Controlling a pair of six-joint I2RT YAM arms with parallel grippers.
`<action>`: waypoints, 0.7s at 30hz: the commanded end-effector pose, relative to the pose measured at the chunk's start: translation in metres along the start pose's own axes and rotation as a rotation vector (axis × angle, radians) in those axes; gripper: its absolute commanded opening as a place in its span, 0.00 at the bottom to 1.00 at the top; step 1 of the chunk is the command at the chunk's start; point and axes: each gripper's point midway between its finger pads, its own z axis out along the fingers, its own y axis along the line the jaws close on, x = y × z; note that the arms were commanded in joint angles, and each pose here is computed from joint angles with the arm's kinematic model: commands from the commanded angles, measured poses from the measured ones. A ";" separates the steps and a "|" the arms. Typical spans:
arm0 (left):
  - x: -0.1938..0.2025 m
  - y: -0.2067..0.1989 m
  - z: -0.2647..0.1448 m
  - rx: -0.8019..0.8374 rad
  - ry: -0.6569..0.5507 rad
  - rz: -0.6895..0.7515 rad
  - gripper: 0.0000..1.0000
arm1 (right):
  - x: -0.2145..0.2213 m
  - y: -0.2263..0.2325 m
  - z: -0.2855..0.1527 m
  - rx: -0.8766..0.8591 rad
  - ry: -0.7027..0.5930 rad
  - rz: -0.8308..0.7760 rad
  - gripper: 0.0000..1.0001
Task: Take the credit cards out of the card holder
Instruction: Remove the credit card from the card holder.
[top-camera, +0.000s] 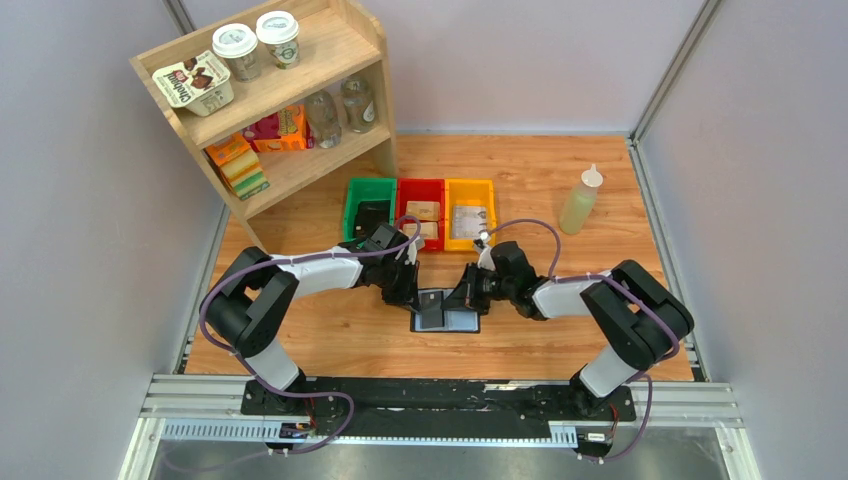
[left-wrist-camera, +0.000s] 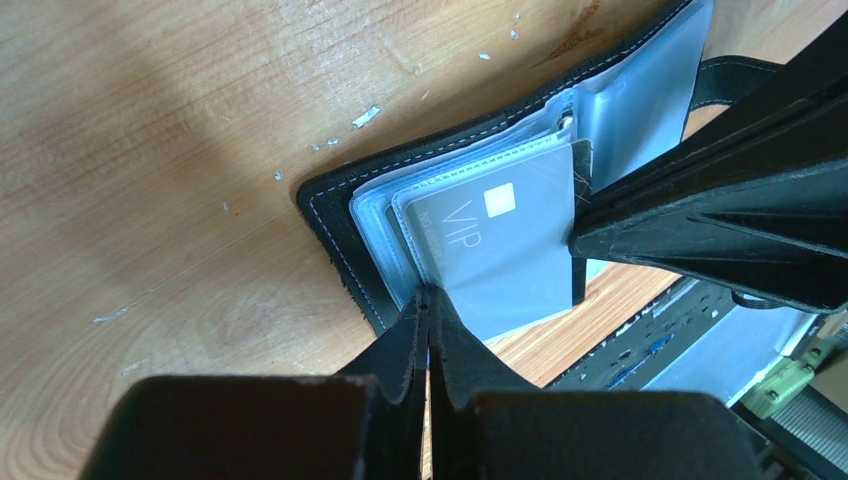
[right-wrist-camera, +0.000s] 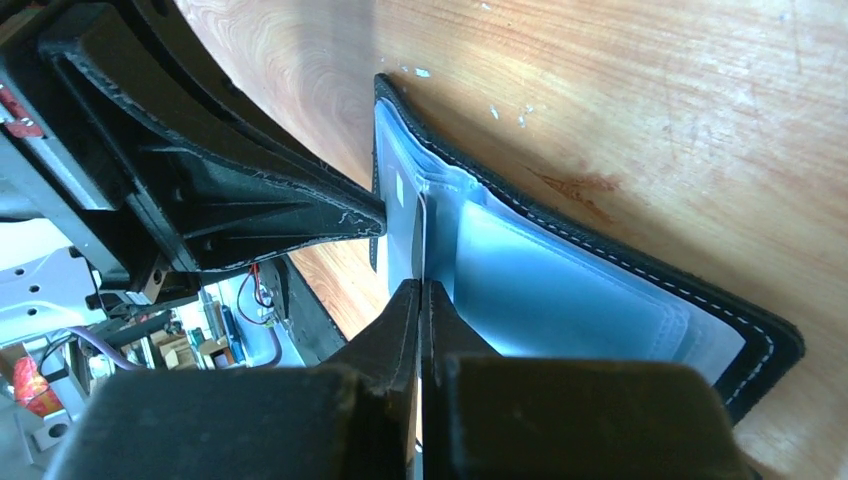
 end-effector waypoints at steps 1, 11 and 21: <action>0.025 0.033 0.012 -0.127 0.070 0.011 0.00 | -0.010 0.018 -0.011 -0.059 -0.031 -0.075 0.00; 0.025 0.033 0.012 -0.124 0.072 0.013 0.00 | -0.008 0.012 -0.013 -0.067 0.005 -0.064 0.01; 0.024 0.032 0.012 -0.122 0.068 0.014 0.00 | -0.008 0.012 0.001 -0.095 0.039 -0.026 0.19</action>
